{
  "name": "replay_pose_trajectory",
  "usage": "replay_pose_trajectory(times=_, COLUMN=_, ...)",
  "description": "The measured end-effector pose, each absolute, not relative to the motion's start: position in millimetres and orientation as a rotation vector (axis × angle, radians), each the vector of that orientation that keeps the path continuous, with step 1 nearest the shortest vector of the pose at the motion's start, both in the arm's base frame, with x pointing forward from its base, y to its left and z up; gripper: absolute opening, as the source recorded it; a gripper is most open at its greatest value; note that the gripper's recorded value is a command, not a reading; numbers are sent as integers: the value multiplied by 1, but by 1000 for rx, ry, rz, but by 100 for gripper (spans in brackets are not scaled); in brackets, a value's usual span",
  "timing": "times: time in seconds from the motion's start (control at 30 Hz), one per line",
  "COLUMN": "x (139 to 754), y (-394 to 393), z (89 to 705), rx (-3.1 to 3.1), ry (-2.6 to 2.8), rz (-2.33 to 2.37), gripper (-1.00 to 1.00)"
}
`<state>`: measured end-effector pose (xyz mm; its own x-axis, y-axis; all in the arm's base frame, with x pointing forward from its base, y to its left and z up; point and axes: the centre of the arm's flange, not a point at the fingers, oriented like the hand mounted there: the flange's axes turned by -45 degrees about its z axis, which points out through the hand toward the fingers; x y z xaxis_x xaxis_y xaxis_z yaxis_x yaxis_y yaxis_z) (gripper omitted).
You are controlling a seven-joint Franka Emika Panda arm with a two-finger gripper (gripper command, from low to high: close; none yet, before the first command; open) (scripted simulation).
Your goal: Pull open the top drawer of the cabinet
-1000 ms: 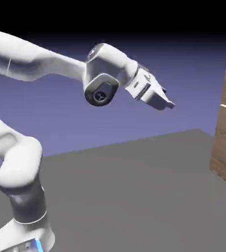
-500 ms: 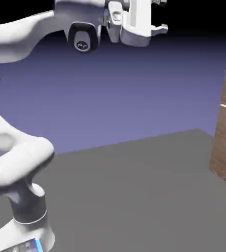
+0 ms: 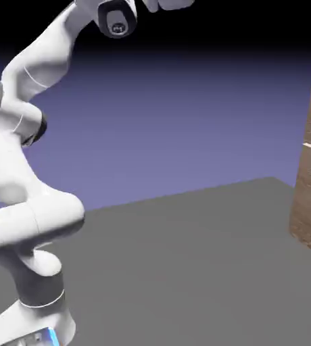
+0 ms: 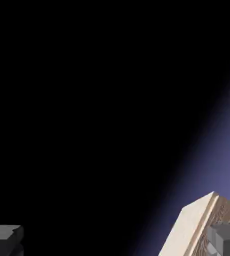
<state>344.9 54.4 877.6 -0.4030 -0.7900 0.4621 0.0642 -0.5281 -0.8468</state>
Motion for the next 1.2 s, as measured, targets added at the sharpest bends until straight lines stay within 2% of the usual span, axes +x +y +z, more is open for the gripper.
replay_pose_trajectory(times=0.2, x=417, y=94, z=861, rx=-1209, ry=977, rz=-1906, gripper=0)
replay_pose_trajectory(times=0.43, x=527, y=105, z=806, rx=-1234, ry=959, rz=-1756, gripper=0)
replay_pose_trajectory(times=0.63, x=626, y=74, z=731, rx=-1261, ry=1012, rz=-1574, gripper=0)
replay_pose_trajectory(times=0.87, x=725, y=-8, z=615, rx=-1241, ry=1146, rz=-1313, gripper=0)
replay_pose_trajectory(times=0.97, x=752, y=-48, z=567, rx=-1210, ry=1209, rz=-1209, gripper=0)
replay_pose_trajectory(times=1.2, x=777, y=-46, z=575, rx=-1204, ry=1204, rz=-1213, gripper=0)
